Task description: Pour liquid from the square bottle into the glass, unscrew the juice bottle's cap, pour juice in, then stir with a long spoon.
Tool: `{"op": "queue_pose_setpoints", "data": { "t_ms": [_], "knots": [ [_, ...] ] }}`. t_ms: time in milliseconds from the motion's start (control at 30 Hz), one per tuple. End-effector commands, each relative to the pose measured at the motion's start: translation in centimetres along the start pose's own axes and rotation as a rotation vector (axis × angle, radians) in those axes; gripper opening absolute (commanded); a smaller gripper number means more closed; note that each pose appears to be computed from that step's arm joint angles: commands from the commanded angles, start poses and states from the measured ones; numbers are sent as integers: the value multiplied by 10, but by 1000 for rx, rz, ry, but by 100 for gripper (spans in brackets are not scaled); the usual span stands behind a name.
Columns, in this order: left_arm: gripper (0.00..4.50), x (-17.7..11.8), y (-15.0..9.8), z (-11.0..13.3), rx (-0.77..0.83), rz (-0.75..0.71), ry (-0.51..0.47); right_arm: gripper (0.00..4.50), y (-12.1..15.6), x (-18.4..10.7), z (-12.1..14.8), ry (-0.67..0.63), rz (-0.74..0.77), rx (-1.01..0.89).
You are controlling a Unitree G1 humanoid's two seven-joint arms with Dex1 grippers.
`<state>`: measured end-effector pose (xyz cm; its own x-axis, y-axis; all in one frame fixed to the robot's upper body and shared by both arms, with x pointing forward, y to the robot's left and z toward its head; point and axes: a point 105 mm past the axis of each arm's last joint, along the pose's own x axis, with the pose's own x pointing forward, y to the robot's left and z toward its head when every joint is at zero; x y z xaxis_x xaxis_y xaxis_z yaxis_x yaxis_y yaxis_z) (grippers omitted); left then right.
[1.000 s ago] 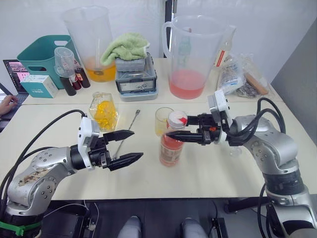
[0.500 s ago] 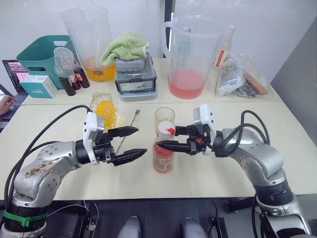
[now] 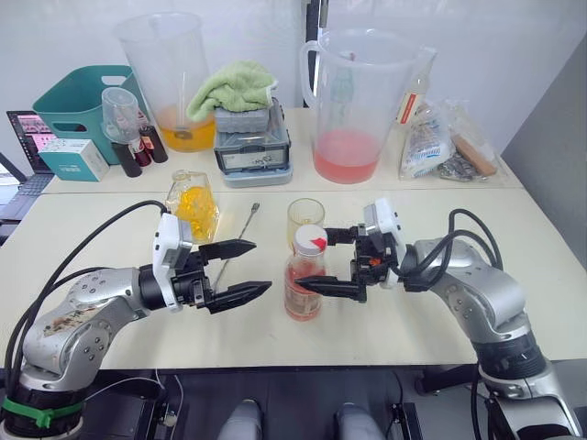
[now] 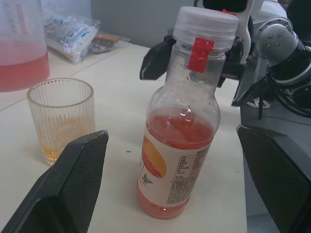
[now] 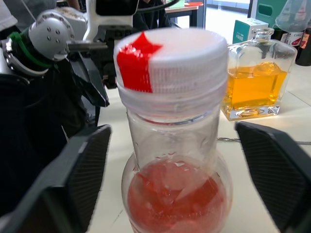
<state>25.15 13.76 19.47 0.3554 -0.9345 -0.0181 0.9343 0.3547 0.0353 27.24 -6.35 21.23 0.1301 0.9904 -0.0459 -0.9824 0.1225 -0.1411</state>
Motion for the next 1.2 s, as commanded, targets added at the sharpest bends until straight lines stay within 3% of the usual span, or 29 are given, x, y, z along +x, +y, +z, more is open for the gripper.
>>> {"op": "queue_pose_setpoints", "data": {
  "t_ms": [33, 233, 433, 667, 1067, 1200],
  "knots": [
    [450, -7, -3, 11, 46, -16, -20, 447, 9, -13, 24, -29, 6, -49],
    [450, -9, 3, 22, 53, -69, -34, 447, 17, -51, 33, 23, -64, 4],
    [450, 17, 11, 34, 72, -194, -16, 447, 13, -69, 33, 63, -160, 36],
    [450, 47, 4, 36, 97, -367, 14, 447, 10, -77, 45, 57, -205, 30],
    [450, 73, -3, 34, 121, -433, 4, 447, 19, -74, 46, 64, -227, 19],
    [332, 74, -4, 35, 121, -436, -8, 450, 21, -71, 45, 65, -228, 18]
  ]
}}
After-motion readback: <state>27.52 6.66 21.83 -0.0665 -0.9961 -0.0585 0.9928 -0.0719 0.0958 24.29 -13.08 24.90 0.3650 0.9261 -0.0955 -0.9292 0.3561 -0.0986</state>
